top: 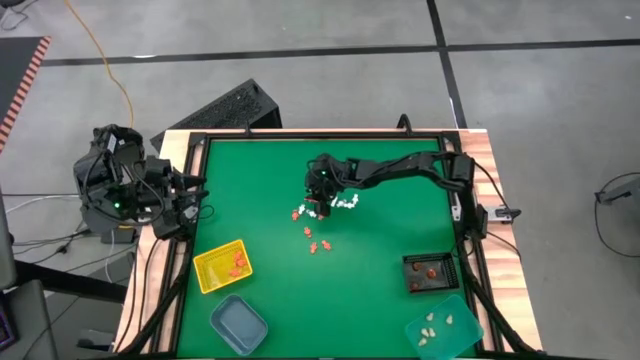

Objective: Sort Halloween decoration
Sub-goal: Put the orange skeleton model into the yellow bin

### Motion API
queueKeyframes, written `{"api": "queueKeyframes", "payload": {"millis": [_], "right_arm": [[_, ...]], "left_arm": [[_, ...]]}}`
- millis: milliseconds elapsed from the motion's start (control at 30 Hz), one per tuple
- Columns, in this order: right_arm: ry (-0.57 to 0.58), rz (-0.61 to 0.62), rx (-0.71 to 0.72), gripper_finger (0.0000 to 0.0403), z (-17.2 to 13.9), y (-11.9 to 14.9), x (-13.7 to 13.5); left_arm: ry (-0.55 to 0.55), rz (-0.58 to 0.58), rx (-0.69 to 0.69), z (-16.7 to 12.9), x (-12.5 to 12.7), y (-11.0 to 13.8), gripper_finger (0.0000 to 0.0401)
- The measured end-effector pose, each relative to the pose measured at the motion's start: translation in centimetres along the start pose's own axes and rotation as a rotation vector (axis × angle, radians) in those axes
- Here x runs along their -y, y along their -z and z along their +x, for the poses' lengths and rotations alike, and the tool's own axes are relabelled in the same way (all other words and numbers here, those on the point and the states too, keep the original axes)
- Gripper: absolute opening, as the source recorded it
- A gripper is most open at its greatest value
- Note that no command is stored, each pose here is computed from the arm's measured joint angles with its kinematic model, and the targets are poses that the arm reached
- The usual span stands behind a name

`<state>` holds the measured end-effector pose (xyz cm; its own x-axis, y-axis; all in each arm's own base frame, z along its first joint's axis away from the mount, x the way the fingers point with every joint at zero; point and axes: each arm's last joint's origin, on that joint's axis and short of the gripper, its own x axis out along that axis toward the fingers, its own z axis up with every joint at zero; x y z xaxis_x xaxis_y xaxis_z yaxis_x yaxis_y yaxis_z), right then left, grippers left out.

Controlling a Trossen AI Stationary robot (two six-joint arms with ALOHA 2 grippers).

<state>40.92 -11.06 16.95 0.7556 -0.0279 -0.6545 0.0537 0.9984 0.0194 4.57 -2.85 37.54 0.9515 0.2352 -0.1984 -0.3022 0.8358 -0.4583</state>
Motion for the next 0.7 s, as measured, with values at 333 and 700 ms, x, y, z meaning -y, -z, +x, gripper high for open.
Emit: {"api": "queueKeyframes", "payload": {"millis": [333, 700], "right_arm": [[0.012, -0.001, -0.038, 0.0100, 1.9, 1.2, -0.6], [0.117, 0.018, -0.082, 0.0098, 2.2, 1.7, -0.7]], "left_arm": [[0.000, 0.000, 0.001, 0.0, 0.0, 0.0, 0.0226], [0.000, 0.001, 0.000, 0.0, 0.0, 0.0, 0.0226]]}}
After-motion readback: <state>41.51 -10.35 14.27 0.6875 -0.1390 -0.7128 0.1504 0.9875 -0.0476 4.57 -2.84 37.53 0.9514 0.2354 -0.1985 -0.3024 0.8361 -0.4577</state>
